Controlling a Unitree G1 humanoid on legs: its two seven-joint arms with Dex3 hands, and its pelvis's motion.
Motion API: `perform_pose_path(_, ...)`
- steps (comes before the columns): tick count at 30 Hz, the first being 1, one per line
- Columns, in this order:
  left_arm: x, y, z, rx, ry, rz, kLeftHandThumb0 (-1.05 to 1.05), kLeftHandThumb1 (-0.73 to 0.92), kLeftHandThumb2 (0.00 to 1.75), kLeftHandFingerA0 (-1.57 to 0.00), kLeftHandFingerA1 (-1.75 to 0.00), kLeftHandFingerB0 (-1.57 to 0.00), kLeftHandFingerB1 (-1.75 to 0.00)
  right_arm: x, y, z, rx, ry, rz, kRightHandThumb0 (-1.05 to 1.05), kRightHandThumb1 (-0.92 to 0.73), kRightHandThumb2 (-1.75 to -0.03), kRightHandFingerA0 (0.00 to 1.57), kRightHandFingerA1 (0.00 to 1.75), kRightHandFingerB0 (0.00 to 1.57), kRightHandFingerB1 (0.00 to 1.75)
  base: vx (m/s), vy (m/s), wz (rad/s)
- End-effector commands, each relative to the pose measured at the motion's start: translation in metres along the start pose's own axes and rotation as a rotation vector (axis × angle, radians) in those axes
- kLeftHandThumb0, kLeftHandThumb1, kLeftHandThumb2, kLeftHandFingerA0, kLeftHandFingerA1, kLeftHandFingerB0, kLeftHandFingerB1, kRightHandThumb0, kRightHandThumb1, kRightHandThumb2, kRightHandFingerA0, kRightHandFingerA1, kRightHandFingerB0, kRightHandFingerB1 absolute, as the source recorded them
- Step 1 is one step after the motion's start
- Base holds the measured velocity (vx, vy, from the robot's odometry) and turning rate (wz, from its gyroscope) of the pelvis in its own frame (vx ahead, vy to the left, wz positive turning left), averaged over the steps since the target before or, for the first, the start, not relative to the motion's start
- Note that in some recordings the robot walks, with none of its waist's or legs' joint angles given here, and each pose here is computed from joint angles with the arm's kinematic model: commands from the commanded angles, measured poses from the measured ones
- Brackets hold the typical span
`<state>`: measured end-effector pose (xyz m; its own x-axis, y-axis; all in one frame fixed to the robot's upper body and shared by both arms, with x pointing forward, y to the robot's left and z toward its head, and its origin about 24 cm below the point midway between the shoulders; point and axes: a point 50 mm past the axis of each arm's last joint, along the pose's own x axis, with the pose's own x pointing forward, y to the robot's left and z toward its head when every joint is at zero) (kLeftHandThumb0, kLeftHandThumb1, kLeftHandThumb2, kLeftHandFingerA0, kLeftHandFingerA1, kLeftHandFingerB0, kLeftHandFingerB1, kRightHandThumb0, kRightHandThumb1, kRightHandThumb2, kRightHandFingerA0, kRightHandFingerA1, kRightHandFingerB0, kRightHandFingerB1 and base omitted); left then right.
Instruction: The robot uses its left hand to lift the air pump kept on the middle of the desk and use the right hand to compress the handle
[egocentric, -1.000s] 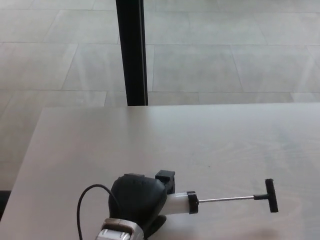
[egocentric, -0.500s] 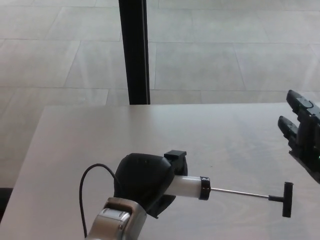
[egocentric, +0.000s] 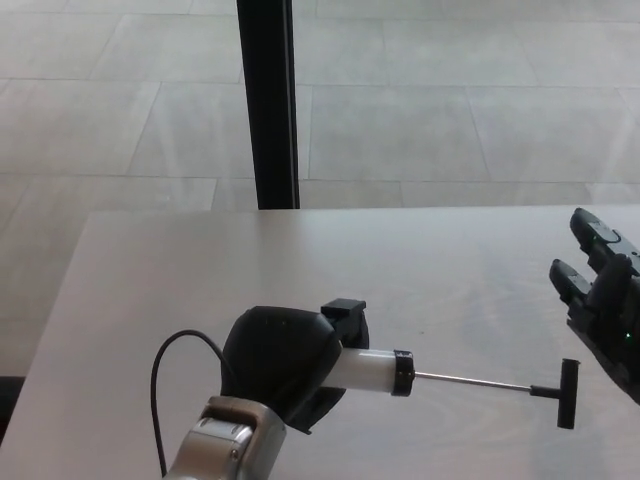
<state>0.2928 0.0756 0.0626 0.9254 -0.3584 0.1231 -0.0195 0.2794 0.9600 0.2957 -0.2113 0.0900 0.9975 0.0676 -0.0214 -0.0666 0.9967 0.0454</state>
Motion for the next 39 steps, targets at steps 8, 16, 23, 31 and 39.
perform_pose_path(8,0.005,0.019,-0.014,0.007,0.014,0.049,-0.18,0.56,1.15,-1.24,-1.46,-0.91,-1.22,-0.010,-0.029,0.010,-0.099,-0.001,-0.028,-1.04,-0.91,-1.35,0.00,0.10,0.00,0.00,0.00,0.000,0.00)
perform_pose_path(16,0.017,0.034,-0.013,-0.014,0.016,0.108,-0.19,0.55,1.14,-1.22,-1.42,-0.92,-1.19,-0.010,-0.013,-0.001,-0.068,0.005,-0.008,-1.05,-0.92,-1.35,0.00,0.10,0.00,0.00,0.00,0.000,0.00)
perform_pose_path(23,0.021,0.035,-0.012,-0.040,0.025,0.137,-0.18,0.52,1.14,-1.20,-1.39,-0.91,-1.16,-0.004,0.000,0.000,-0.045,0.002,0.003,-1.05,-0.92,-1.35,0.00,0.11,0.00,0.00,0.00,0.000,0.00)
perform_pose_path(31,0.025,0.039,-0.015,-0.023,0.048,0.144,-0.21,0.50,1.15,-1.23,-1.42,-0.94,-1.23,0.001,0.006,0.000,-0.063,0.021,0.014,-1.03,-0.92,-1.35,0.00,0.10,0.00,0.00,0.00,0.000,0.00)
perform_pose_path(39,0.023,0.035,-0.017,-0.045,0.050,0.139,-0.25,0.53,1.14,-1.22,-1.41,-0.93,-1.21,0.008,0.003,0.012,-0.074,0.005,0.013,-1.04,-0.92,-1.35,0.00,0.08,0.00,0.00,0.00,0.000,0.00)
